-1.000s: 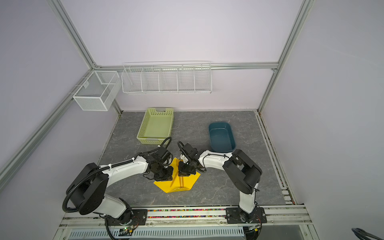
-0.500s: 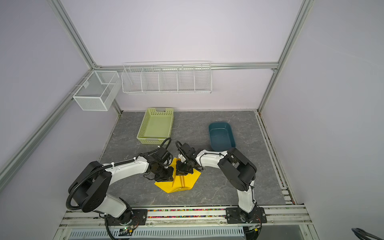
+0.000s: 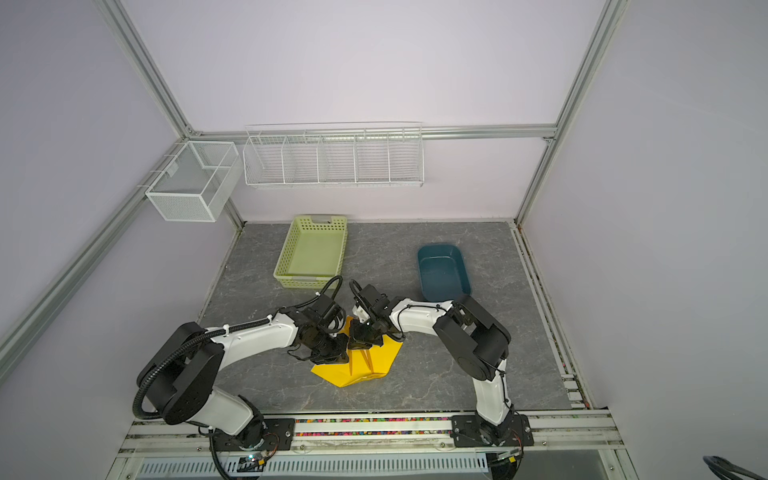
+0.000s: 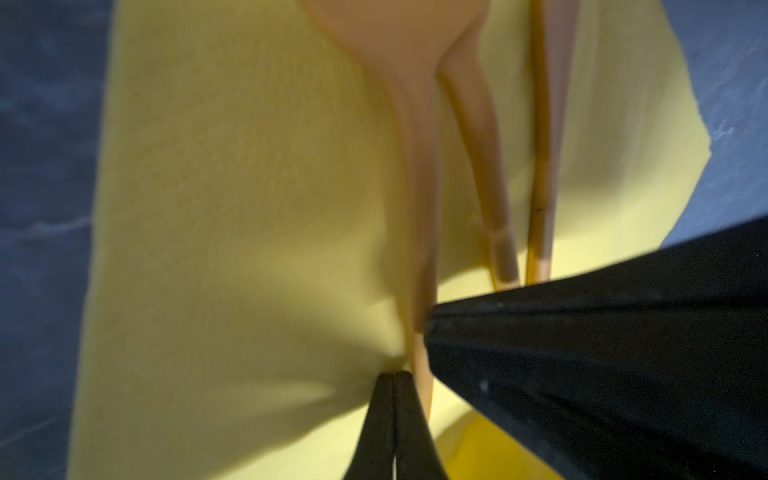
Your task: Place the utensils on the paper napkin and roll it up
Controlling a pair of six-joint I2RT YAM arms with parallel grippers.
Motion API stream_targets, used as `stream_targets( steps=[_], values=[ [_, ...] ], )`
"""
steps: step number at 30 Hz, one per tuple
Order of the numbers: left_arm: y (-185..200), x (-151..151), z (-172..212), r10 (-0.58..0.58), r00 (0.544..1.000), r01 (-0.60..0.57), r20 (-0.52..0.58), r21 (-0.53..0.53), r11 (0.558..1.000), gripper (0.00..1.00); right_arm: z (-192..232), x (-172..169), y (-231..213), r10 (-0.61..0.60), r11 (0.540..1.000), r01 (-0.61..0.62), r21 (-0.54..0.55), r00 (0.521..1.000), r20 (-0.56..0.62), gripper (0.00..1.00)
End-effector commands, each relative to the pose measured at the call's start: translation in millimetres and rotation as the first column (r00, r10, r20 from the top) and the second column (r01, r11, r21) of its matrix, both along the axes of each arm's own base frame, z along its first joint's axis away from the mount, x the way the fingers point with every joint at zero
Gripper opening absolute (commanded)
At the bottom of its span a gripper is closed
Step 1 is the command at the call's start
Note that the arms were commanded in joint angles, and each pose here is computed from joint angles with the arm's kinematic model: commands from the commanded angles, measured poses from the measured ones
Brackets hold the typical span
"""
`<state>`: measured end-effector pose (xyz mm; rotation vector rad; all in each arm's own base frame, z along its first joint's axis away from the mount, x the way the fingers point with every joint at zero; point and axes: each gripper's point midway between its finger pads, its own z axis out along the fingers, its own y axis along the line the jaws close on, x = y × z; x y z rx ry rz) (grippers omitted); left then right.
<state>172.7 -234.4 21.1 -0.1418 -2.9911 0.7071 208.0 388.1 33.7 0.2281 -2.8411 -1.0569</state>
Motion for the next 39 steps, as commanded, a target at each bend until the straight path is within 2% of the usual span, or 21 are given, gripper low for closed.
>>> stream_targets(
  steps=[1,5,12,17,19,21,26,30,33,39],
  values=[
    [-0.9,0.3,-1.9,-0.007,1.0,0.007,-0.003,-0.02,1.0,0.03,20.6,0.9,-2.0,0.007,1.0,-0.007,0.019,0.999,0.031,0.06],
    [-2.8,3.1,1.8,-0.007,1.0,0.007,0.005,-0.033,0.999,0.13,33.4,-5.2,-28.3,-0.003,1.0,0.005,-0.023,0.998,0.06,0.07],
    [-8.4,4.9,1.2,-0.013,1.0,0.013,-0.006,-0.056,0.998,0.22,37.2,-30.1,-87.5,-0.024,0.986,0.036,-0.165,0.997,0.07,0.06],
    [-11.0,6.2,1.2,-0.013,1.0,0.012,-0.013,-0.061,0.998,0.3,40.2,-50.7,-113.3,-0.036,0.979,0.047,-0.199,0.997,0.062,0.07],
    [-10.8,6.0,1.9,-0.018,1.0,0.017,-0.014,-0.058,0.998,0.2,45.9,-56.0,-118.2,-0.032,0.979,0.046,-0.196,0.997,0.07,0.07],
    [-9.4,7.0,3.7,-0.015,1.0,0.014,-0.006,-0.05,0.999,0.19,41.6,-66.6,-131.6,-0.033,0.973,0.045,-0.226,0.998,0.056,0.07],
    [-13.6,11.4,16.2,-0.007,1.0,0.009,0.018,-0.083,0.996,0.2,47.1,-84.2,-135.5,-0.006,0.979,0.014,-0.201,0.999,0.04,0.07],
    [-22.8,13.0,23.5,0.007,1.0,-0.006,0.011,-0.138,0.99,0.12,41.1,-100.5,-130.8,0.037,0.981,-0.035,-0.19,0.999,0.007,0.07],
    [-22.6,12.8,19.5,0.007,1.0,-0.007,0.0,-0.13,0.992,0.07,37.7,-103.1,-126.2,0.048,0.981,-0.047,-0.19,0.999,0.003,0.07],
    [-28.0,12.0,12.5,0.018,1.0,-0.022,-0.025,-0.157,0.987,0.04,33.8,-101.1,-116.6,0.05,0.983,-0.049,-0.179,0.999,0.004,0.07]
  ],
)
